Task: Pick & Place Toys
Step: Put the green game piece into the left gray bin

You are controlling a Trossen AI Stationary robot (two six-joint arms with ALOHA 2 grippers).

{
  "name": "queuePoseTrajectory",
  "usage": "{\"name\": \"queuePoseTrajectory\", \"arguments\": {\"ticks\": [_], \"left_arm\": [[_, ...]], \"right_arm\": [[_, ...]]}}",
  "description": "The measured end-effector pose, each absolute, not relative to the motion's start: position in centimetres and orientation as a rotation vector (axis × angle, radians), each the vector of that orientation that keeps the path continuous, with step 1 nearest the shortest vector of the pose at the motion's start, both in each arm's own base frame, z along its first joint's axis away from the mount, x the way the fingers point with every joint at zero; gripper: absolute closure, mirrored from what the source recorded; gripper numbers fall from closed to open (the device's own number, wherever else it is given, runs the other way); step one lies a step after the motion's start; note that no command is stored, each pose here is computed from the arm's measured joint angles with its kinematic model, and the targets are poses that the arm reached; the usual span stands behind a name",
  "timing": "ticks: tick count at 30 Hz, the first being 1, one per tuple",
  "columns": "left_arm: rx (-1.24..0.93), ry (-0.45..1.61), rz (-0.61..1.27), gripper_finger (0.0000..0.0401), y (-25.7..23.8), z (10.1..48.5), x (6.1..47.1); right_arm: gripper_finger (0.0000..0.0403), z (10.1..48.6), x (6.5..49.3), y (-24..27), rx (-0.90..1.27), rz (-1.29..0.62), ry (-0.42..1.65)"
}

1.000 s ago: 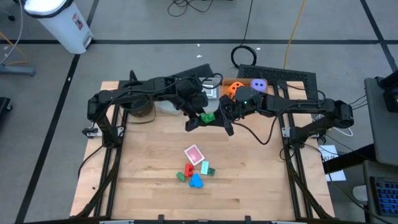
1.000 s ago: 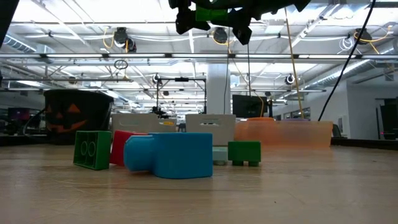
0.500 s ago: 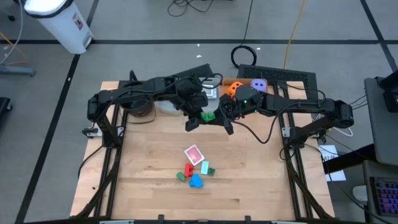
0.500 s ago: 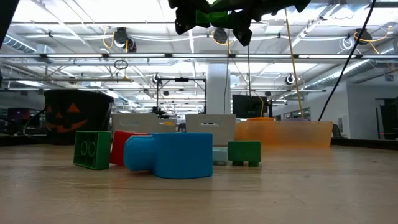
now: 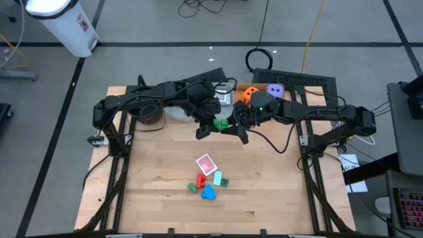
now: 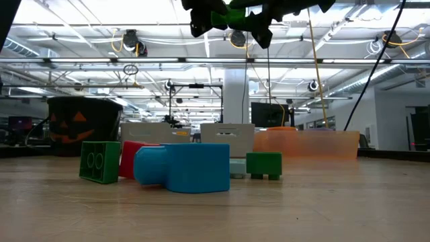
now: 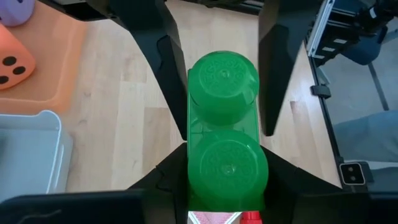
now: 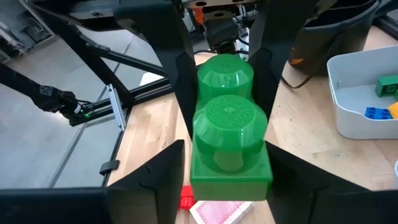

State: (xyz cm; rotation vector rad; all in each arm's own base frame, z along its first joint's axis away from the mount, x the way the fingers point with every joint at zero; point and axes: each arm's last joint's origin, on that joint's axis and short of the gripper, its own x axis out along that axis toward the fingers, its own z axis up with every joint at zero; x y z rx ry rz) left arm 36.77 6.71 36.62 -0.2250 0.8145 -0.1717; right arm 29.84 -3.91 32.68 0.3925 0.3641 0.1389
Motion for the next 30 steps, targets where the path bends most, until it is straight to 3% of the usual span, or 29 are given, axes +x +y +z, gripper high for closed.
{"name": "queuePoseTrajectory", "arguments": {"ticks": [6, 14, 23, 30], "left_arm": [[-0.230, 0.812, -0.159, 0.0271, 7.1, 36.7, 36.6], [-0.258, 0.795, -0.070, 0.0271, 9.5, 37.9, 34.7], [-0.292, 0.722, 0.264, 0.0271, 14.4, 40.9, 29.7], [-0.423, 0.748, 0.609, 0.0271, 17.7, 40.5, 27.0]], "right_arm": [[0.0193, 33.5, 28.9, -4.5, 0.388, 0.114, 0.342], [0.0189, 34.9, 26.2, -6.2, 0.360, 0.037, 0.331], [0.0188, 36.8, 22.1, -7.8, 0.263, -0.179, 0.295], [0.0188, 37.7, 19.4, -8.8, 0.188, -0.376, 0.285]]}}
